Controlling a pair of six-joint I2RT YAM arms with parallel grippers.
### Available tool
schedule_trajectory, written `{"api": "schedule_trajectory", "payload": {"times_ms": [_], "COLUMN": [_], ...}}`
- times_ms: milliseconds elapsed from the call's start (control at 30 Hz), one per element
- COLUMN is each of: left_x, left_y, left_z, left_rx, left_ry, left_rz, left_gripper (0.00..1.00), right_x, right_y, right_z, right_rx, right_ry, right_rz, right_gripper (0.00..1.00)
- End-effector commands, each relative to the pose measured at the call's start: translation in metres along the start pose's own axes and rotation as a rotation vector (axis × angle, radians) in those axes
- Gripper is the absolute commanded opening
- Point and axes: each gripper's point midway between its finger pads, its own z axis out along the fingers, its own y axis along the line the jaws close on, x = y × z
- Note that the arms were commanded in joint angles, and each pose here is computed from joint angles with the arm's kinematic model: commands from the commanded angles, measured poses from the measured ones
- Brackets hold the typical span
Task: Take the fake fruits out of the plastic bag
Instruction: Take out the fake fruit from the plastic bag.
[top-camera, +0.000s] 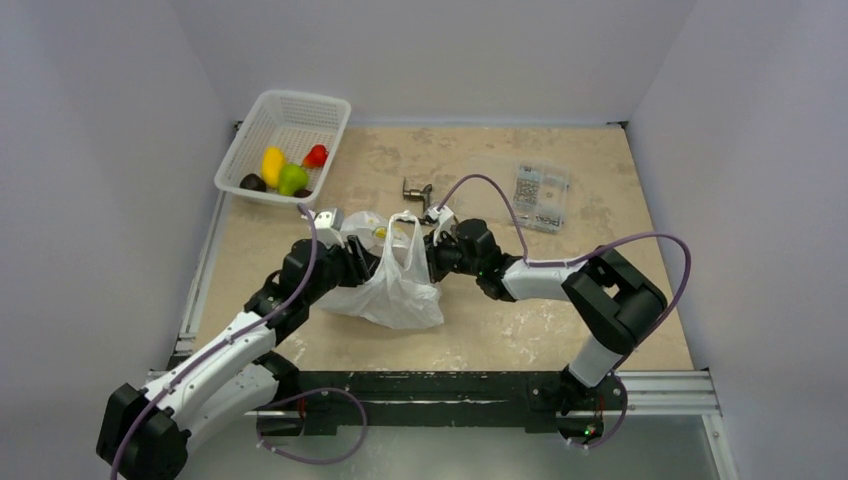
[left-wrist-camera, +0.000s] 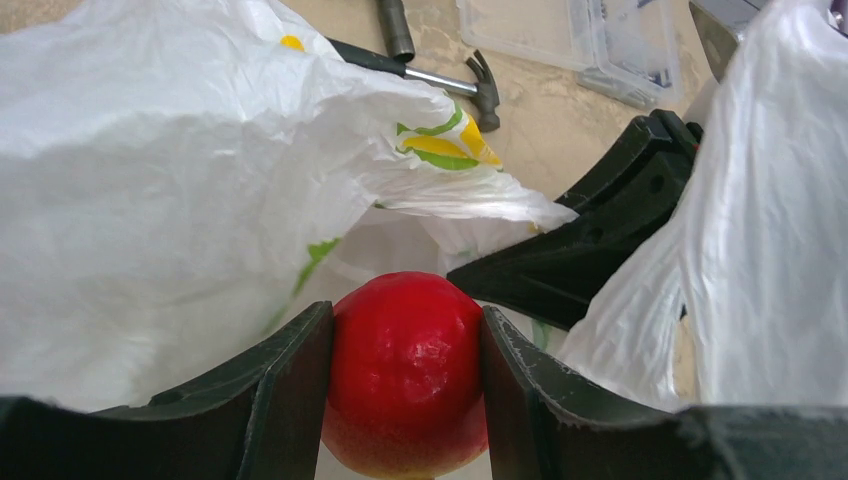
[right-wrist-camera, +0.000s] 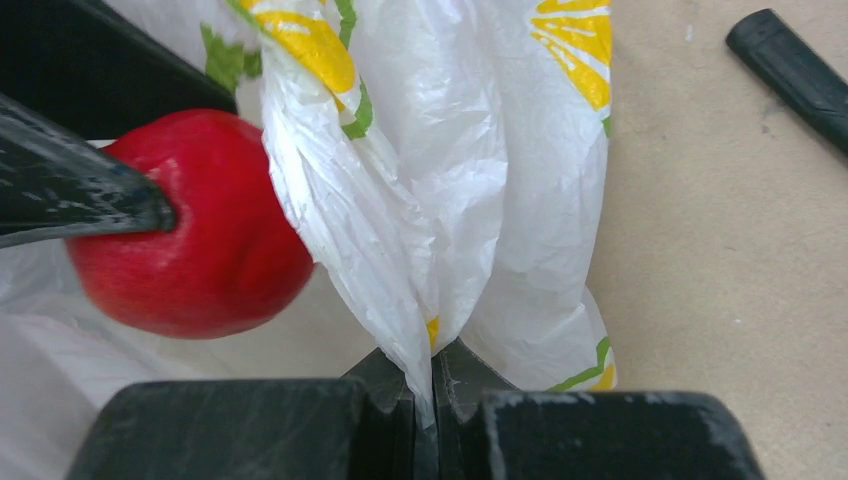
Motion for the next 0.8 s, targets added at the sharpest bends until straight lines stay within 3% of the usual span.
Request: {"api": "schedule_trajectory", "payload": {"times_ms": [0, 200, 533, 767], "left_x": [0.015, 0.014, -0.018, -0.069], "left_y": [-0.01, -0.018, -0.015, -0.017], "left_z": [-0.022, -0.046, -0.094, -0.1], "left_rx": [0.058, 0.091, 0.014, -0.047], "left_ry": [0.081, 0.093, 0.028, -0.141], "left_rz": [-0.021, -0.022, 0.039, 0.101], "left_gripper": [0.0, 0.0, 0.0, 0.0], "right_x": [-0.038, -0.04, -0.041, -0.04], "right_y": [0.001, 0.011, 0.02, 0.02], "right_z": [-0.015, -0.02, -0.017, -0.016], "right_rx": [0.034, -0.016, -0.092, -0.096], "right_ry": [-0.196, -0.223, -0.216, -0.205], "right_rz": [-0.086, -0.127, -0.131, -0.137], "right_gripper": [0.0, 0.0, 0.0, 0.0]}}
